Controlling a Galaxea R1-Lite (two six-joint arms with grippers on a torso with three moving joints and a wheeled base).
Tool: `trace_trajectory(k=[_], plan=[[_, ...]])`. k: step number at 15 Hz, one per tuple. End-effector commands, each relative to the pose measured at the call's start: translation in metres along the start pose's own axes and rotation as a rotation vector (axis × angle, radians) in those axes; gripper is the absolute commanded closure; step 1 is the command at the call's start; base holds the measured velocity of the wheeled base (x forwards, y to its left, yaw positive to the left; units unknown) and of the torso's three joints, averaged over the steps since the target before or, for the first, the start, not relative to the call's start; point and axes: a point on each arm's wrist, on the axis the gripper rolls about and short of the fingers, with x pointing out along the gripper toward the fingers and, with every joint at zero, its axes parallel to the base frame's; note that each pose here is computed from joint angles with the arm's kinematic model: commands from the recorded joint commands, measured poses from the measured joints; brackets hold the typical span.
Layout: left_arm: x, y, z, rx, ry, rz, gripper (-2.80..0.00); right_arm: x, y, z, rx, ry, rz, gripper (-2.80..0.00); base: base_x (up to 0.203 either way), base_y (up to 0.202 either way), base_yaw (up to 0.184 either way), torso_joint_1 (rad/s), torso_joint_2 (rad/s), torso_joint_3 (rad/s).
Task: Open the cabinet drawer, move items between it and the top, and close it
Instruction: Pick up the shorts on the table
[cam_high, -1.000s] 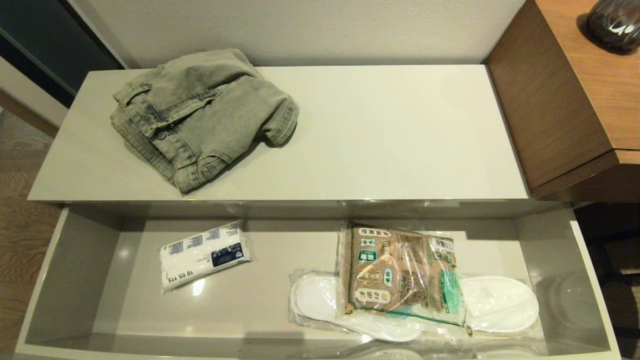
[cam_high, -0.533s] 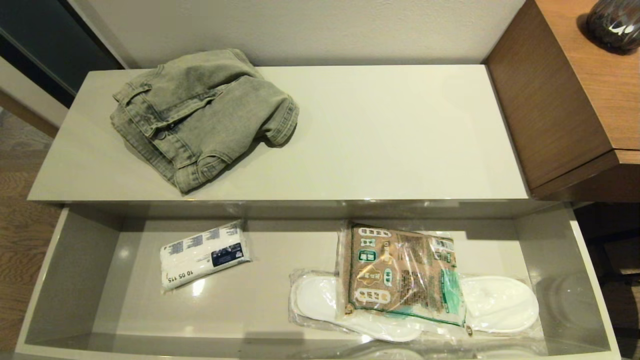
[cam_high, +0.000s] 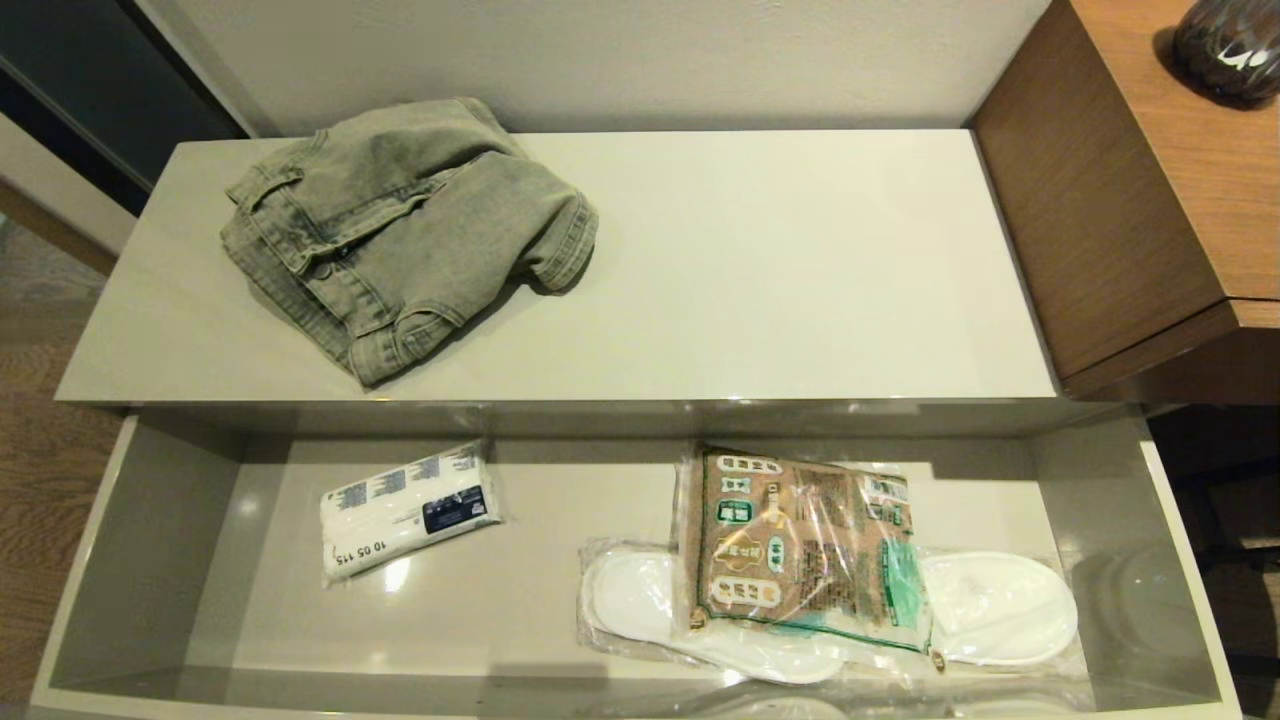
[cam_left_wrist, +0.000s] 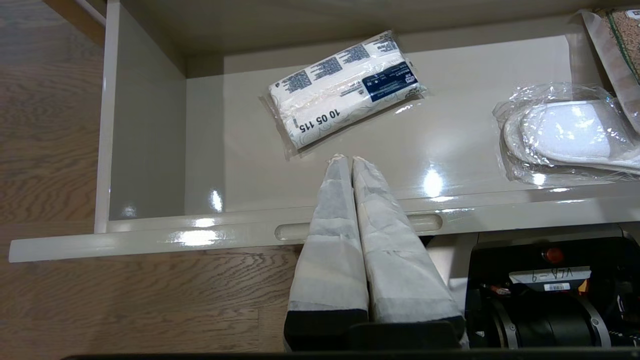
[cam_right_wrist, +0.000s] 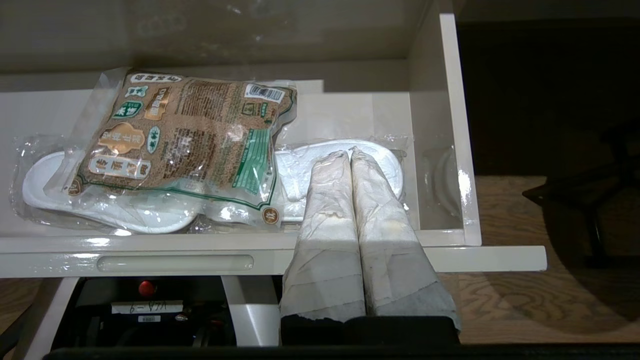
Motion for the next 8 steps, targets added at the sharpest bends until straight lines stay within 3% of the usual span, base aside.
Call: trace_trajectory(k=[1, 5, 8], plan=[[0.0, 0.0, 0.0, 0.003, 0.002, -0.002, 0.0, 0.0, 0.0, 0.0, 0.0, 0.004, 0.001, 0.0, 0.0, 0.0, 0.0, 0.0, 0.0, 0.0], [-0.002, 0.001, 0.009, 0.02, -0.03, 0.008, 0.0, 0.0, 0.0, 0.0, 0.0, 0.004, 0.001, 0.0, 0.0, 0.0, 0.0, 0.0, 0.0, 0.0], [-0.016, 0.006, 0.058, 0.049, -0.095, 0.02, 0.0, 0.0, 0.0, 0.0, 0.0, 0.004, -0.001, 0.0, 0.0, 0.0, 0.0, 0.0, 0.0, 0.0]])
